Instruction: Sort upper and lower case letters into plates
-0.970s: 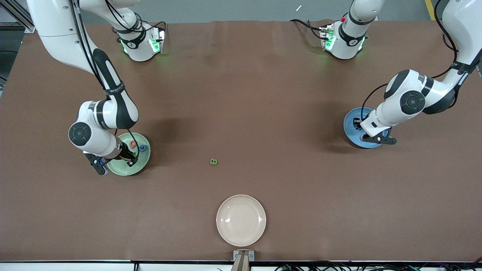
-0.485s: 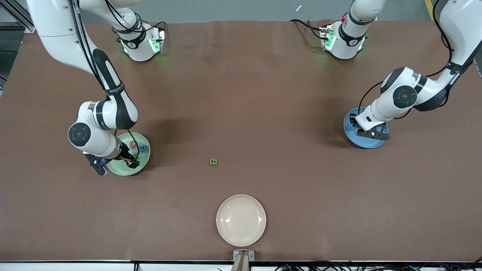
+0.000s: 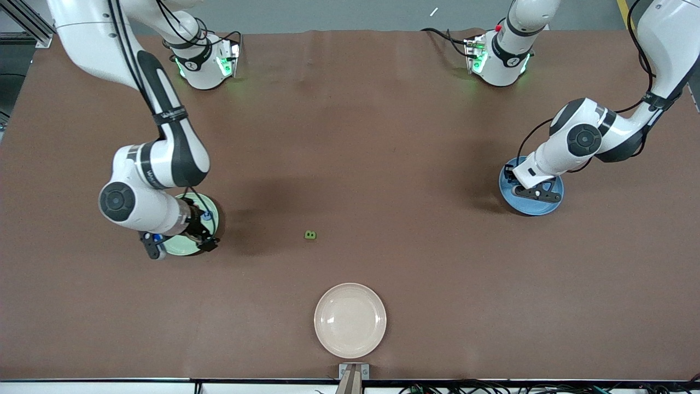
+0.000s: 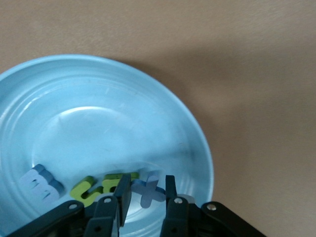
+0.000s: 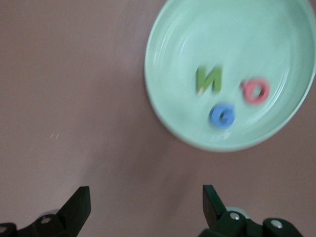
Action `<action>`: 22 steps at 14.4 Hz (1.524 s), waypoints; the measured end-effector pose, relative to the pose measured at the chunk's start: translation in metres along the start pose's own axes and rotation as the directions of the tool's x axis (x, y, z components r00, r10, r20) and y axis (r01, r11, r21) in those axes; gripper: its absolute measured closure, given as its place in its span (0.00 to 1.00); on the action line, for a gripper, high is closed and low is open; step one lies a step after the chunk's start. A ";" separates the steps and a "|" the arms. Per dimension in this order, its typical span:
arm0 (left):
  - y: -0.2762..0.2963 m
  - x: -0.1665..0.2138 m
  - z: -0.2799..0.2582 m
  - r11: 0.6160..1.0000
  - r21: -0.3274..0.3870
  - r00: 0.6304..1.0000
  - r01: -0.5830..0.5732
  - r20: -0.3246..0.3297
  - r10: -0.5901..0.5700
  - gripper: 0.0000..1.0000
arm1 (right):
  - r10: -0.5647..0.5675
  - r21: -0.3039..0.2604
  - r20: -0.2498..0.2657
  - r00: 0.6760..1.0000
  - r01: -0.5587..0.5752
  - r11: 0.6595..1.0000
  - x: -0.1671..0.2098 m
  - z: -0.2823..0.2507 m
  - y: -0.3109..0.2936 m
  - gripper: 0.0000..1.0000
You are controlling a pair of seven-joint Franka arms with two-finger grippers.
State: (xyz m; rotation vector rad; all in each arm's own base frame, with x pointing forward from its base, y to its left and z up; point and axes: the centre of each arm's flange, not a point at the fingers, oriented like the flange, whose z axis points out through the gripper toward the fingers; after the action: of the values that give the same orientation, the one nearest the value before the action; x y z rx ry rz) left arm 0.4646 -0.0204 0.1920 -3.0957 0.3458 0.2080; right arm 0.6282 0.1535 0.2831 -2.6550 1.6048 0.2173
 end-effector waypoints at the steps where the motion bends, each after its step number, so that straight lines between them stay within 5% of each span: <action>1: -0.002 -0.001 0.003 1.000 0.004 1.000 0.005 0.001 -0.005 0.68 | 0.057 0.021 0.002 0.998 -0.057 0.998 -0.022 0.000 -0.009 0.00; 5: -0.004 0.000 0.004 1.000 0.001 1.000 0.012 -0.007 -0.012 0.63 | 0.271 0.043 0.002 0.963 -0.271 0.962 -0.090 0.018 -0.030 0.00; 12: -0.032 0.030 -0.026 0.998 0.020 0.994 0.062 -0.090 -0.060 0.00 | 0.491 0.071 0.004 0.871 -0.490 0.869 -0.119 0.076 -0.063 0.00; 16: -0.041 0.040 -0.038 0.997 0.026 0.990 0.078 -0.118 -0.075 0.00 | 0.518 0.070 0.004 0.855 -0.517 0.853 -0.146 0.091 -0.075 0.00; 22: -0.051 0.046 -0.044 0.994 0.017 0.986 0.108 -0.131 -0.105 0.00 | 0.455 0.068 -0.036 0.890 -0.452 0.890 -0.196 0.117 -0.080 0.00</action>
State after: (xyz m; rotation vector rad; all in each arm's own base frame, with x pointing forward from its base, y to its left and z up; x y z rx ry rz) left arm 0.5259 0.0183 0.2300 -3.1003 0.1821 -0.0008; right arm 0.5975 0.3748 0.1906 -2.2169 2.1932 0.1084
